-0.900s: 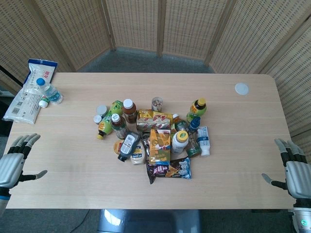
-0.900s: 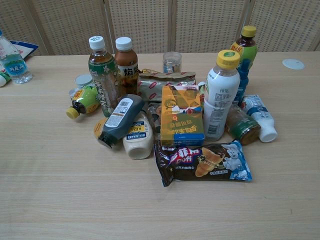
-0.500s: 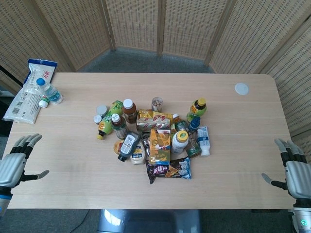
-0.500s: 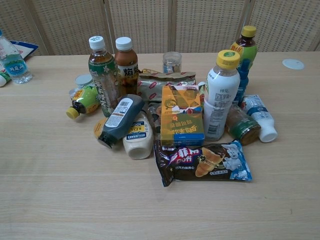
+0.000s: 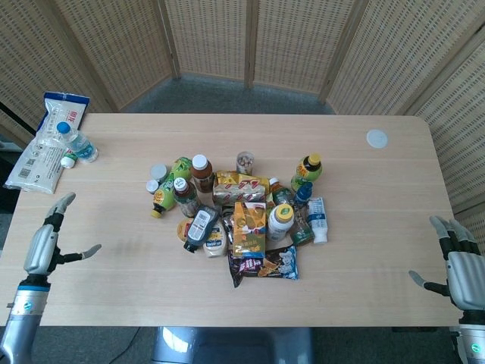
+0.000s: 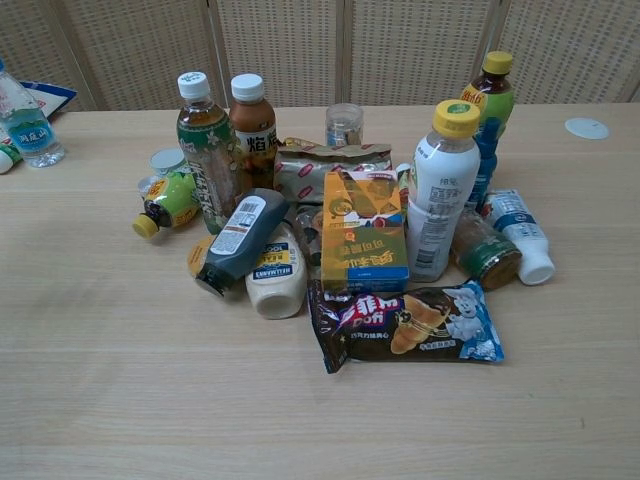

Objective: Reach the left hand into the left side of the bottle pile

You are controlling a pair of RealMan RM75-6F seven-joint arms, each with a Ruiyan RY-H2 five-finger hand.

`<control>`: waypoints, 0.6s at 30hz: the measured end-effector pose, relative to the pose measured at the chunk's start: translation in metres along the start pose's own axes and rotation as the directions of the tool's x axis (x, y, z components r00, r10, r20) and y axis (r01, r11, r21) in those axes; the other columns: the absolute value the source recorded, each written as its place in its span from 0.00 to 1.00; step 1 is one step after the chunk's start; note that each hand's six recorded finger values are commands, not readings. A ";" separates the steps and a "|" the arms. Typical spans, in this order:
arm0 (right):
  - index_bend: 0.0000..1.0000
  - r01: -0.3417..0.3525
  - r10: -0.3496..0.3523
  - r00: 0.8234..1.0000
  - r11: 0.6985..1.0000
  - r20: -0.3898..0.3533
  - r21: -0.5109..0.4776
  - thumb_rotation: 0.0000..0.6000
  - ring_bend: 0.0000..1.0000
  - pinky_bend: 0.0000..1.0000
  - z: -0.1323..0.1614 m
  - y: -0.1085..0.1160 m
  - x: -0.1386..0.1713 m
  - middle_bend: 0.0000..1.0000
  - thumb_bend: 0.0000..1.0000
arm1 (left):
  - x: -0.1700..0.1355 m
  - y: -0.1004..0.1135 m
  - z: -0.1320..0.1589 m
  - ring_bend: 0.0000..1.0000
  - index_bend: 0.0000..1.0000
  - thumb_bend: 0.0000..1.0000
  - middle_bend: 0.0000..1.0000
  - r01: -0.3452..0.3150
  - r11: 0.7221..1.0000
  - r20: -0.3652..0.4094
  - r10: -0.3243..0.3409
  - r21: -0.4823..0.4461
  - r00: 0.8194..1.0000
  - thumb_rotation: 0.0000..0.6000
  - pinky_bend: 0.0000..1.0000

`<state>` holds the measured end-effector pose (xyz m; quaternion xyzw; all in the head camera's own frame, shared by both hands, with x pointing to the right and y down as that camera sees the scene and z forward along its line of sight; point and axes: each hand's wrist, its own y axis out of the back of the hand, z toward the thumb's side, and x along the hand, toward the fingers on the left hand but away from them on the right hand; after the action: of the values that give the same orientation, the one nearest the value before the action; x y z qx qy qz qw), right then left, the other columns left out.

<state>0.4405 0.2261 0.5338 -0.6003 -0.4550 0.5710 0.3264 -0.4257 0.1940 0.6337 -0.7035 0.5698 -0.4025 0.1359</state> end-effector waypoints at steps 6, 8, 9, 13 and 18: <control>0.00 0.008 -0.008 1.000 1.000 0.003 -0.013 0.98 0.00 0.00 -0.001 0.003 0.000 0.00 0.00 | 0.033 -0.042 0.016 0.00 0.00 0.00 0.00 -0.044 0.988 0.023 0.048 -0.148 0.999 1.00 0.00; 0.00 0.011 -0.011 1.000 1.000 0.005 -0.017 0.98 0.00 0.00 -0.002 0.005 0.000 0.00 0.00 | 0.046 -0.054 0.027 0.00 0.00 0.00 0.00 -0.046 0.983 0.036 0.053 -0.176 0.998 1.00 0.00; 0.00 0.011 -0.011 1.000 1.000 0.005 -0.019 0.98 0.00 0.00 -0.002 0.005 0.000 0.00 0.00 | 0.051 -0.059 0.031 0.00 0.00 0.00 0.00 -0.043 0.982 0.040 0.051 -0.184 0.998 1.00 0.00; 0.00 0.013 -0.013 1.000 1.000 0.008 -0.023 0.98 0.00 0.00 -0.003 0.007 -0.001 0.00 0.00 | 0.067 -0.082 0.047 0.00 0.00 0.00 0.00 -0.017 0.981 0.045 0.026 -0.191 0.999 1.00 0.00; 0.00 0.015 -0.014 1.000 1.000 0.007 -0.026 0.98 0.00 0.00 -0.003 0.007 -0.001 0.00 0.00 | 0.076 -0.107 0.058 0.00 0.00 0.00 0.00 0.020 0.980 0.036 -0.013 -0.199 0.999 1.00 0.00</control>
<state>0.4449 0.2229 0.5278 -0.5994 -0.4678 0.5646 0.3212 -0.3080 0.1427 0.6976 -0.7251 0.5989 -0.3324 0.0714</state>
